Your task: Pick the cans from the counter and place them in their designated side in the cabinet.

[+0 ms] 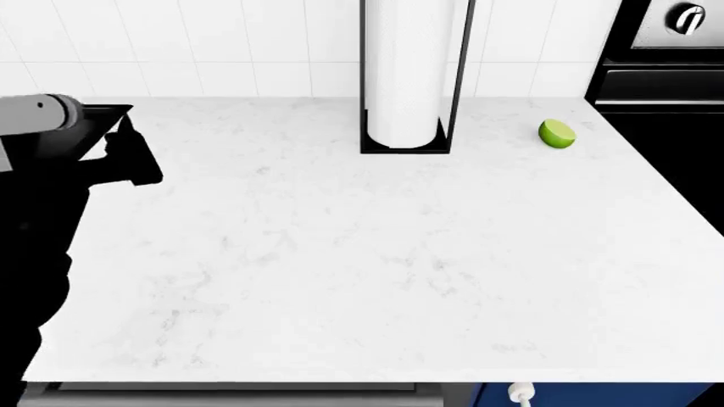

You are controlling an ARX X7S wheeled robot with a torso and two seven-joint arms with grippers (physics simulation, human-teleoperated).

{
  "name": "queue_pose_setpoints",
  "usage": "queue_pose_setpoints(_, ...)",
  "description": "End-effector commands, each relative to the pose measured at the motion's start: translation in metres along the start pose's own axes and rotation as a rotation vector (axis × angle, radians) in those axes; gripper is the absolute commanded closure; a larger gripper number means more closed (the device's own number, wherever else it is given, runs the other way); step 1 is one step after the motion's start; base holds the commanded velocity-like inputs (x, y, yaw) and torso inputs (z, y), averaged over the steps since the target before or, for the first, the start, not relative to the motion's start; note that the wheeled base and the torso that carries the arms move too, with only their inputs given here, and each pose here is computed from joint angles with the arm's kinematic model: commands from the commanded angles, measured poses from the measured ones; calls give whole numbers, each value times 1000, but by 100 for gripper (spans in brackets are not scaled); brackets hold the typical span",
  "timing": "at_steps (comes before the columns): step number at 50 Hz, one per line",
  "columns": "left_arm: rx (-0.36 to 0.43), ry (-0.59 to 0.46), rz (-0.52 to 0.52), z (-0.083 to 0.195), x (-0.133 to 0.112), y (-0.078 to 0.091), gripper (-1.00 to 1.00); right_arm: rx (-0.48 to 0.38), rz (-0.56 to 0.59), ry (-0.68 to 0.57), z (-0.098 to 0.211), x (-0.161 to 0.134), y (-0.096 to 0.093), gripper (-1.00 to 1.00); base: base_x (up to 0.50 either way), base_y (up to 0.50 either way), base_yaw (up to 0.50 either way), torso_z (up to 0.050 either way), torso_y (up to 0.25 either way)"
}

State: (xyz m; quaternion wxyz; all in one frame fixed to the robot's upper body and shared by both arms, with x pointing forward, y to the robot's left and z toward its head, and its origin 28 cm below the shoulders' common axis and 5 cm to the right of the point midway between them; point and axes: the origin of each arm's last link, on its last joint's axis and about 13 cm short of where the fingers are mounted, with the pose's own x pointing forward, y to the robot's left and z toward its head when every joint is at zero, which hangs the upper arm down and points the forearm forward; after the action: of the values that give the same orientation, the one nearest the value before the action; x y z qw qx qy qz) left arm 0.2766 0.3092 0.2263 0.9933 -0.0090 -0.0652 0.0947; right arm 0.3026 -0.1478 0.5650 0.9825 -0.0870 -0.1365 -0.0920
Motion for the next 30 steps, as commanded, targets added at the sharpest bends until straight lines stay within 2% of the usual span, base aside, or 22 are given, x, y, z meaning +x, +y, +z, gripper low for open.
queue_pose_setpoints(1, 47, 102, -2, 24, 26, 0, -100, -15, 6, -7, 0, 1, 1, 100, 0, 0, 0, 0, 0)
queue_pose_setpoints(12, 85, 219, -26, 44, 40, 6, -100, -23, 8, -4, -1, 2, 0, 100, 0, 0, 0, 0, 1)
queue_pose_setpoints(30, 96, 199, -17, 54, 44, 6, -100, -31, 23, -10, 1, 1, 4, 100, 0, 0, 0, 0, 0)
